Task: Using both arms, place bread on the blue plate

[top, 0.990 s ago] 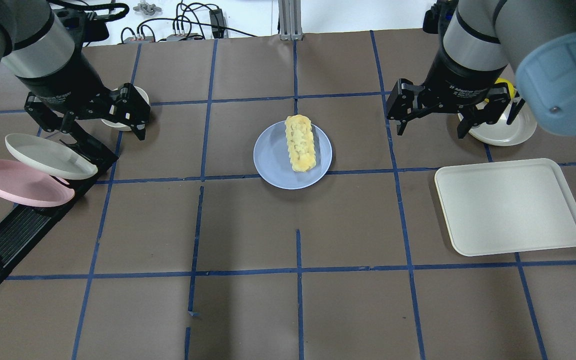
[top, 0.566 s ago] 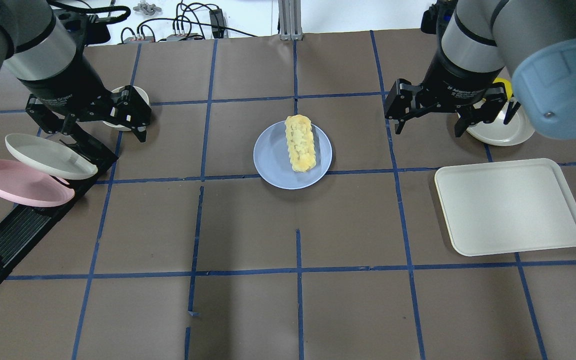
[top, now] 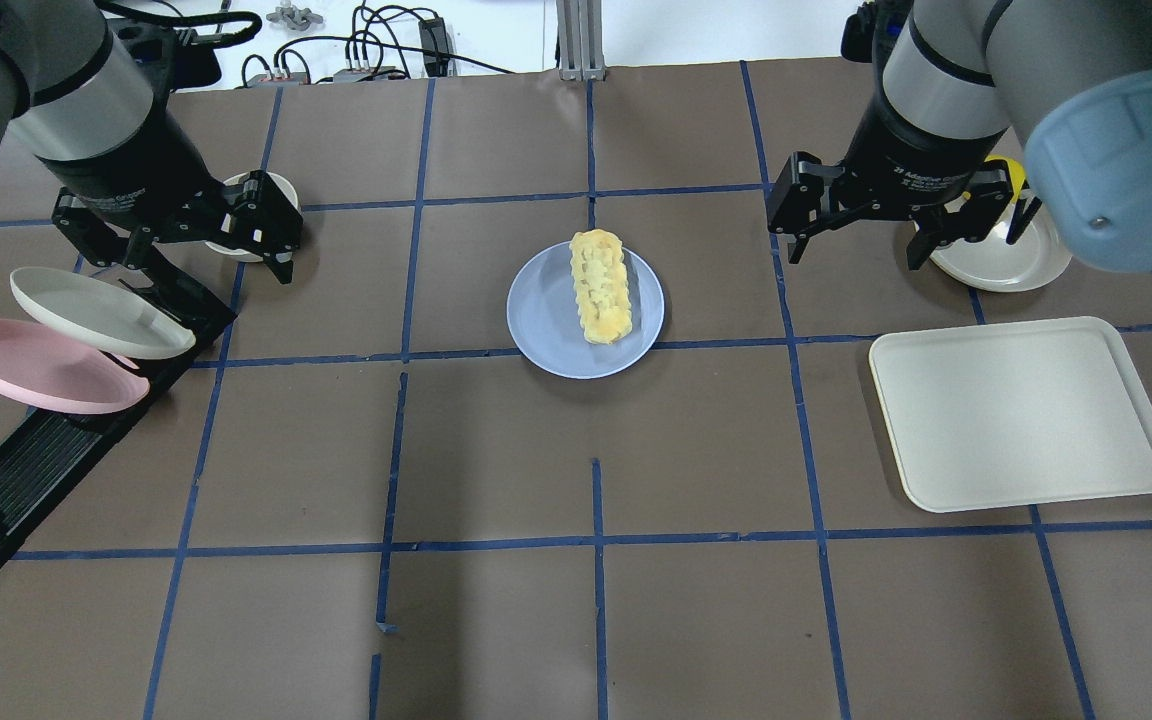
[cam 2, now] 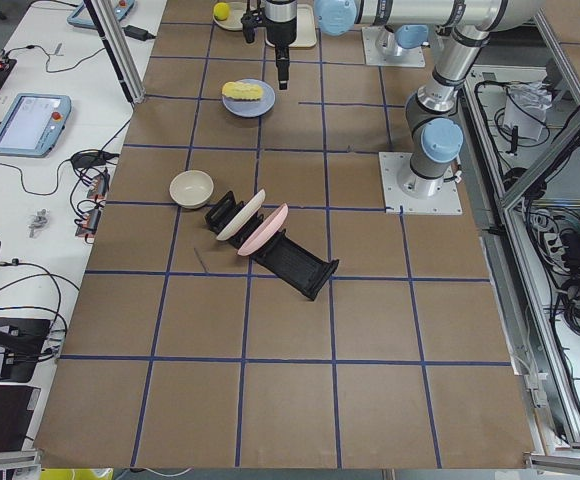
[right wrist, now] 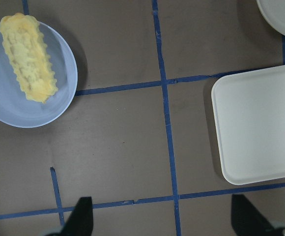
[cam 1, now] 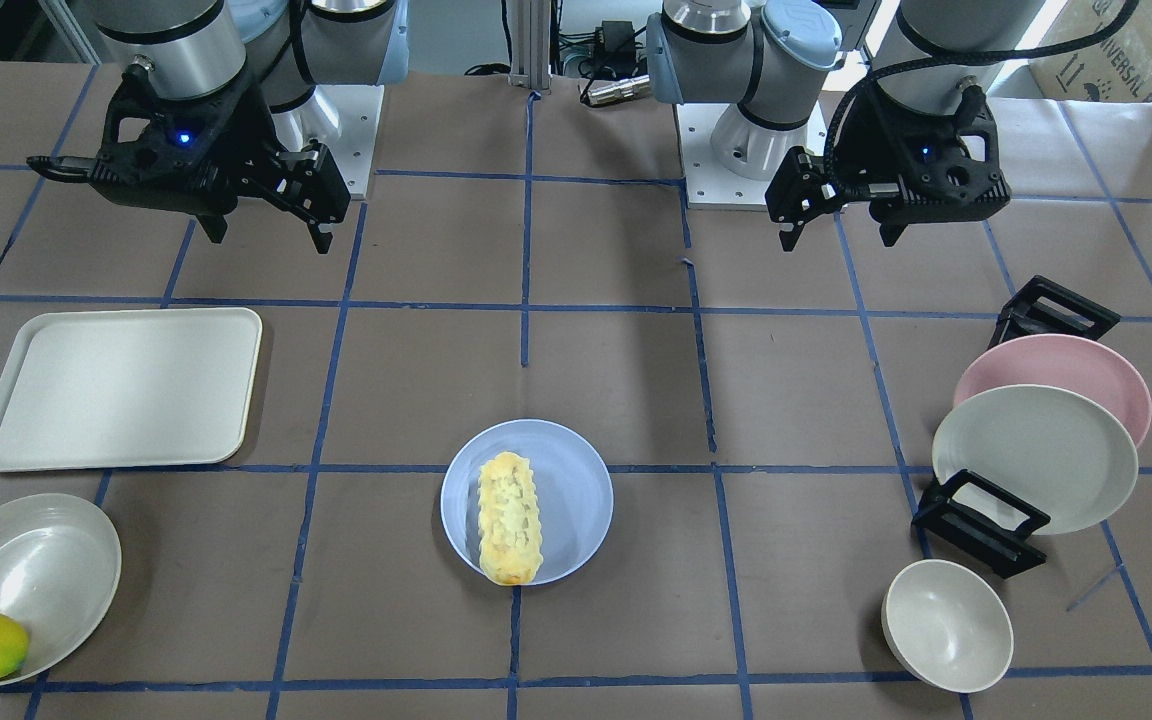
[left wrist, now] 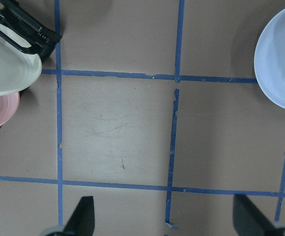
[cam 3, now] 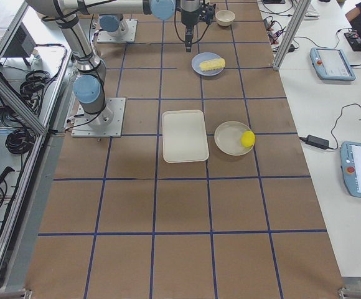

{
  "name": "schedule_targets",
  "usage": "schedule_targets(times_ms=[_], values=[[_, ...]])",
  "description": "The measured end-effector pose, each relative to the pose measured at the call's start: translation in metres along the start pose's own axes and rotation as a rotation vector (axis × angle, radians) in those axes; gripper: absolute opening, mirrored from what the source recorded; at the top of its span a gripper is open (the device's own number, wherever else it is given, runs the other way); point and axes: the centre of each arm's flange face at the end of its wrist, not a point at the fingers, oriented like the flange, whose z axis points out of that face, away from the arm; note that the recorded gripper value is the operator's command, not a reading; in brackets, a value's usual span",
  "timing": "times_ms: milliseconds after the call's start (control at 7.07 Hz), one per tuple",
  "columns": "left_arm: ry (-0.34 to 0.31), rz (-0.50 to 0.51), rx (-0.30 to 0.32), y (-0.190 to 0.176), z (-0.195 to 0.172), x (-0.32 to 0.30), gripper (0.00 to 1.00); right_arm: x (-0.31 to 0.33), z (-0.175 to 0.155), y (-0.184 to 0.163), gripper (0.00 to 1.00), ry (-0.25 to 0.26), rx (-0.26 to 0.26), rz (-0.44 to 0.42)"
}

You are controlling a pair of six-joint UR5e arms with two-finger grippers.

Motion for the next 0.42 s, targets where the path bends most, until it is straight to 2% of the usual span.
schedule_targets(times_ms=[424], values=[[0.001, -0.001, 0.0, 0.0003, 0.0001, 0.0001, 1.0, -0.0007, 0.002, -0.0009, 1.0, -0.001, -0.004, 0.001]])
